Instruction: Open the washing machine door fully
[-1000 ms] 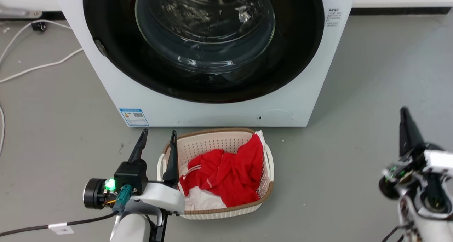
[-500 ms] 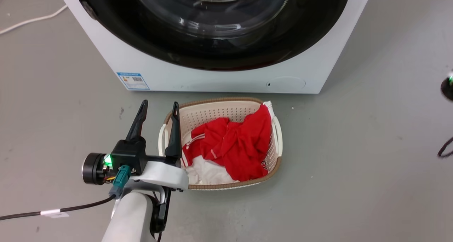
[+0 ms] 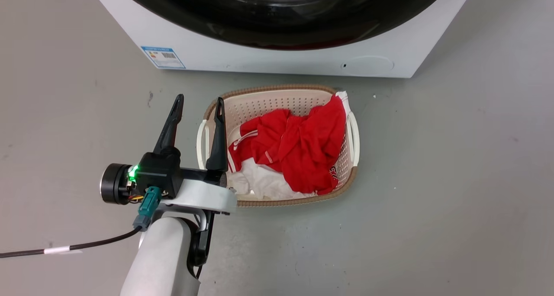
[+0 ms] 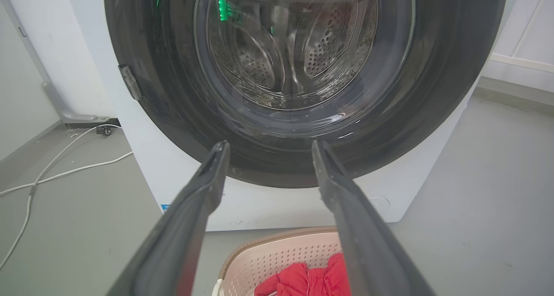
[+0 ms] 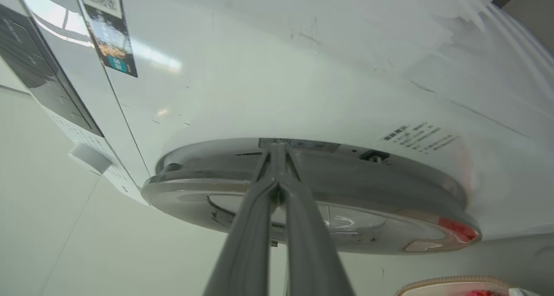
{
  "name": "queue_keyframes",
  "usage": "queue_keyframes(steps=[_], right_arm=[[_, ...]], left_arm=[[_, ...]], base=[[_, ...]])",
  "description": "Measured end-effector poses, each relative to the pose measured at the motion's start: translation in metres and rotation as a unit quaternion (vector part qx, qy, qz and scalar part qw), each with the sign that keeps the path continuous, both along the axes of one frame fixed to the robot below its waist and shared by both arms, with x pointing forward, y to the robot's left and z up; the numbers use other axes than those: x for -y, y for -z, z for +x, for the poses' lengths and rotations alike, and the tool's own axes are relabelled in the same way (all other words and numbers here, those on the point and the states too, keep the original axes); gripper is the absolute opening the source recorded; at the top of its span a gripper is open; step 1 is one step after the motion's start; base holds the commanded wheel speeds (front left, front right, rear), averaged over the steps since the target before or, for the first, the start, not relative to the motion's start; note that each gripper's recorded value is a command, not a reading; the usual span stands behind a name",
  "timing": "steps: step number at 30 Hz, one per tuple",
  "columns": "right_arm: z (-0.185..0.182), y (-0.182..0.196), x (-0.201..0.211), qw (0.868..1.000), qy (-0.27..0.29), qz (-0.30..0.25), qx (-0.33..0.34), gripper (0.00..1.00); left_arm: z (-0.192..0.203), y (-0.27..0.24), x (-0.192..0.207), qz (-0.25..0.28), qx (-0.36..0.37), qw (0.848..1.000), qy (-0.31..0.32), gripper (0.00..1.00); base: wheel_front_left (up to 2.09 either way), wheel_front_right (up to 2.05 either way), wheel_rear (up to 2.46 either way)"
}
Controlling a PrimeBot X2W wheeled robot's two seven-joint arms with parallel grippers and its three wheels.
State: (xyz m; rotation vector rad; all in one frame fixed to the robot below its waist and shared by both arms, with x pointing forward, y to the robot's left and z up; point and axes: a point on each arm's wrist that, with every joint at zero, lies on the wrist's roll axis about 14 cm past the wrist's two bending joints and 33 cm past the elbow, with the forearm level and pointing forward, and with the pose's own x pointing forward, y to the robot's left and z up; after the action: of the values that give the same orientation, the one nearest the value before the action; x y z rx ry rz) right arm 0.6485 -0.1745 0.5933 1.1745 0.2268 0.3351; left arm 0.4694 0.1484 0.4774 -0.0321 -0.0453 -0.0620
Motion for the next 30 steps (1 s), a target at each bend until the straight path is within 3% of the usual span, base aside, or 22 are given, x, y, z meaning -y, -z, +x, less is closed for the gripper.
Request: queue_keyframes(steps=[15,30], right_arm=[[0.03,0.029,-0.055,0.992,-0.094,-0.082,-0.031,0.0],[0.032,0.044,-0.063,0.985,-0.14,-0.084,-0.049,0.0]], left_arm=[[0.017,0.023,-0.002,0.007,-0.017,1.0,-0.002,1.0],[0.027,0.038,0.006,0.011,-0.028,1.0,0.007,1.0]], base=[[0.0,0.0,0.0],[0.0,0.0,0.0]])
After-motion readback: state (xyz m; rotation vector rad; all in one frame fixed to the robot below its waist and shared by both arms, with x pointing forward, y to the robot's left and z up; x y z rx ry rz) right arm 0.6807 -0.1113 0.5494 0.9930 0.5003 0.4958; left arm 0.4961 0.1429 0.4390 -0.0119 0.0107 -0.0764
